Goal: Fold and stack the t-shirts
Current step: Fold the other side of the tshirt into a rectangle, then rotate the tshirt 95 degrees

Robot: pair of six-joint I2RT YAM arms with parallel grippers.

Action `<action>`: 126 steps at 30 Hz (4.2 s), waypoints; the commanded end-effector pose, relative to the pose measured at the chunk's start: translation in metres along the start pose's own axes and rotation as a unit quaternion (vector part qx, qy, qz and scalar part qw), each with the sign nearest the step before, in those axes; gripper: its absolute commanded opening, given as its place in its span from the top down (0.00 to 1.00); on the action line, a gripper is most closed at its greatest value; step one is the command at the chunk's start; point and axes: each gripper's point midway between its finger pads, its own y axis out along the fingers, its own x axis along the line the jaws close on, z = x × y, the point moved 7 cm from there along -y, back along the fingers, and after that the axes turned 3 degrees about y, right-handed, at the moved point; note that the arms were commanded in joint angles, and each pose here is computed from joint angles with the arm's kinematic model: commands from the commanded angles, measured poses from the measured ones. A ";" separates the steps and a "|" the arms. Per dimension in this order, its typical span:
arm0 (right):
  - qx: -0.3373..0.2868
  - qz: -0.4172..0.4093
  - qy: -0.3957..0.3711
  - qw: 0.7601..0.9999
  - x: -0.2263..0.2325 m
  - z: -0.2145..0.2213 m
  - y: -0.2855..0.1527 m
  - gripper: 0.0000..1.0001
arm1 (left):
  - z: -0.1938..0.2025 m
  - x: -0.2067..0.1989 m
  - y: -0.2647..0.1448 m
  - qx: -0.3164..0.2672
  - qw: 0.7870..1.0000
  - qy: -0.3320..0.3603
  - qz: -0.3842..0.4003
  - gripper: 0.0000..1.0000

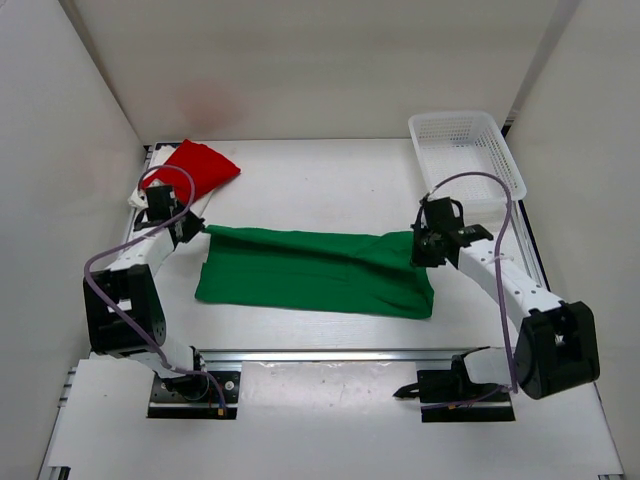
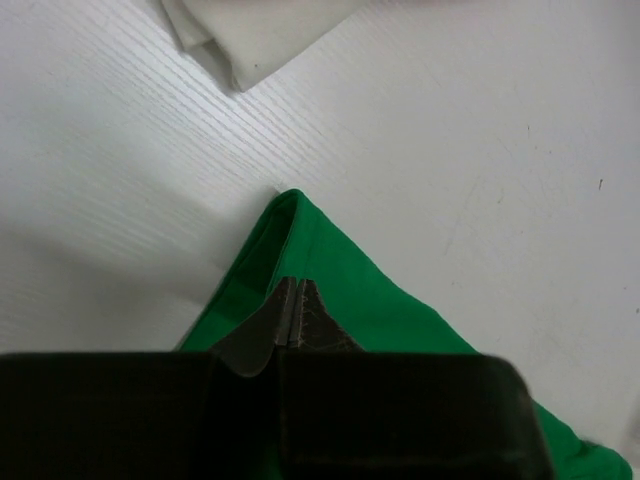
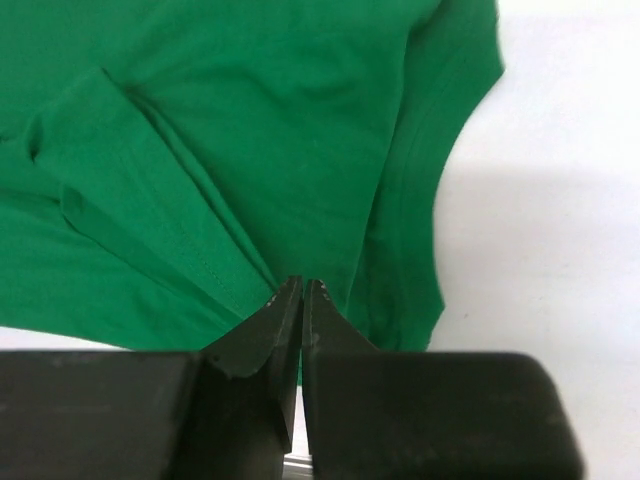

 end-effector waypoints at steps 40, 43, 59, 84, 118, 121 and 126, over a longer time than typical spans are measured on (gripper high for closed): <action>-0.048 -0.140 -0.030 0.989 0.080 0.017 0.061 0.98 | 0.184 -0.100 -0.055 0.107 0.950 0.132 0.261 0.67; -0.029 -0.138 -0.032 0.990 0.079 0.036 0.053 1.00 | 0.185 -0.101 -0.059 0.107 0.948 0.132 0.268 0.67; -0.050 -0.106 -0.073 0.990 0.092 0.022 0.021 0.71 | 0.179 -0.108 -0.067 0.092 0.944 0.122 0.291 0.67; 0.043 -0.091 -0.076 0.992 0.097 0.052 0.035 1.00 | 0.185 -0.111 -0.069 0.107 0.939 0.116 0.306 0.66; -0.002 -0.072 0.109 0.991 0.003 0.089 0.024 1.00 | 0.194 -0.127 -0.034 0.156 0.936 0.093 0.301 0.63; 0.017 -0.064 0.117 0.991 -0.002 0.106 0.024 1.00 | 0.196 -0.116 -0.022 0.167 0.939 0.074 0.291 0.63; 0.042 -0.051 0.132 0.989 -0.010 0.144 0.026 1.00 | 0.185 -0.090 -0.005 0.161 0.952 0.032 0.258 0.63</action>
